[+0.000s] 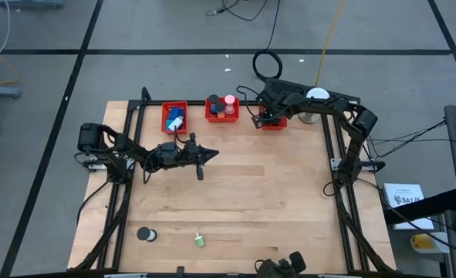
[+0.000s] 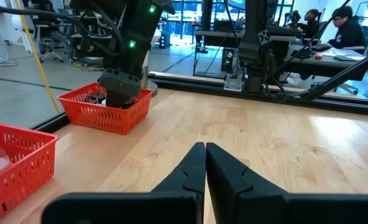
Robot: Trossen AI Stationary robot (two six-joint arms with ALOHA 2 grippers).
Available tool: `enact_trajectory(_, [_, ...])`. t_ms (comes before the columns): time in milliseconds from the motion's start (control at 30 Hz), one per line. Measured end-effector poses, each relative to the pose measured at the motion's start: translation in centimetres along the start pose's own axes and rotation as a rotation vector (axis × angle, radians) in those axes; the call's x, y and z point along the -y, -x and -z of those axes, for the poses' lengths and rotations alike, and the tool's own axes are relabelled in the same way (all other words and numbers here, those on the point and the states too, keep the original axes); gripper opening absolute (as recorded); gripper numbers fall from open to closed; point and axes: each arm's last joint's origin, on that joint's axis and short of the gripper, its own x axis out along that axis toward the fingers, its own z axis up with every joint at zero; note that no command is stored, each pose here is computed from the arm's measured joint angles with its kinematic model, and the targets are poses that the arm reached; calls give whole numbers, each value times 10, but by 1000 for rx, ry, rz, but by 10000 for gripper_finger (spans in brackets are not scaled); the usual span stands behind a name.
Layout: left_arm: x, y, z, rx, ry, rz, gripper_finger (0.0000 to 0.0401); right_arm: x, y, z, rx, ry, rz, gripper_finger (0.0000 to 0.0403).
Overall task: Pick & Place Office items
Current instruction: Put the blue charger adapter into the right orange basket, then put the white hourglass into the middle orange basket
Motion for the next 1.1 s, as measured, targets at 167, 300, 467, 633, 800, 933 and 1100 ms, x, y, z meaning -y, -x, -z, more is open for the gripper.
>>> enact_trajectory(167, [0,0,0,-1,2,0,17,1,0,0,15,11,36,156])
enact_trajectory(300, [0,0,0,-2,7,0,17,1,0,0,16,19,36,173])
enact_trajectory(467, [0,0,0,-1,10,0,17,1,2,-1,21,34,34,184])
enact_trajectory(633, [0,0,0,-1,14,0,17,2,17,-5,62,62,18,191])
enact_trajectory(800, [0,-1,-1,4,43,-1,17,3,45,-8,131,105,-9,180])
enact_trajectory(933, [-1,-1,-1,5,72,-4,17,-4,64,7,188,201,-49,135])
enact_trajectory(1100, [-2,-1,-2,12,91,-13,17,-18,78,45,338,287,-156,50])
